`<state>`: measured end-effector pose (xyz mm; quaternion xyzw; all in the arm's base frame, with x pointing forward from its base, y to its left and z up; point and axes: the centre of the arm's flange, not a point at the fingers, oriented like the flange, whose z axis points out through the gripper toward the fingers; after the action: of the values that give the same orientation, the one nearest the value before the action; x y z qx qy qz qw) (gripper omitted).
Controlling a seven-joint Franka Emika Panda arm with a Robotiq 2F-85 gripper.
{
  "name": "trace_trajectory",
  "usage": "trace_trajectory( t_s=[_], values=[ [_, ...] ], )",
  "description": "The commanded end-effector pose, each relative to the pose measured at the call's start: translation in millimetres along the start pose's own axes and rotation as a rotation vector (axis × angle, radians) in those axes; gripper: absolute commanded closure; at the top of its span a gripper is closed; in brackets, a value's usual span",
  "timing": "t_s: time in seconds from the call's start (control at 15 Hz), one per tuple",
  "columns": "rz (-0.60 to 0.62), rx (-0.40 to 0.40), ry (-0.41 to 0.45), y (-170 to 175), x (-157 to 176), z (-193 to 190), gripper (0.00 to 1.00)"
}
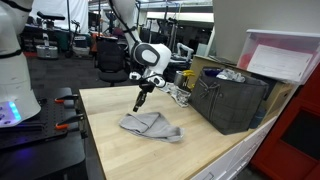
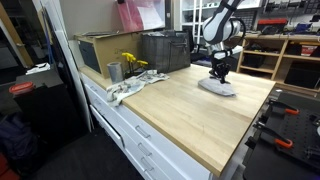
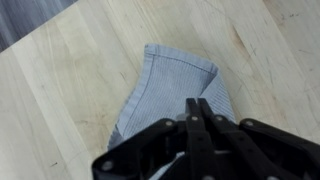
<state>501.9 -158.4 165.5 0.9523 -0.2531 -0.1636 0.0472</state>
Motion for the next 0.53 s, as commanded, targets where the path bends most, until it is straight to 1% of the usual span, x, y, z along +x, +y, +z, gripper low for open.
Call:
trace_trajectory(
  t_s=[0.0, 0.27, 0.47],
  values=[
    [0.028, -0.02, -0.031, 5, -14, 1, 0.59],
    [0.051, -0.013, -0.068, 3, -24, 15, 0.31],
    [0.082, 0.008, -0.091, -1, -29, 22, 0.09]
  ],
)
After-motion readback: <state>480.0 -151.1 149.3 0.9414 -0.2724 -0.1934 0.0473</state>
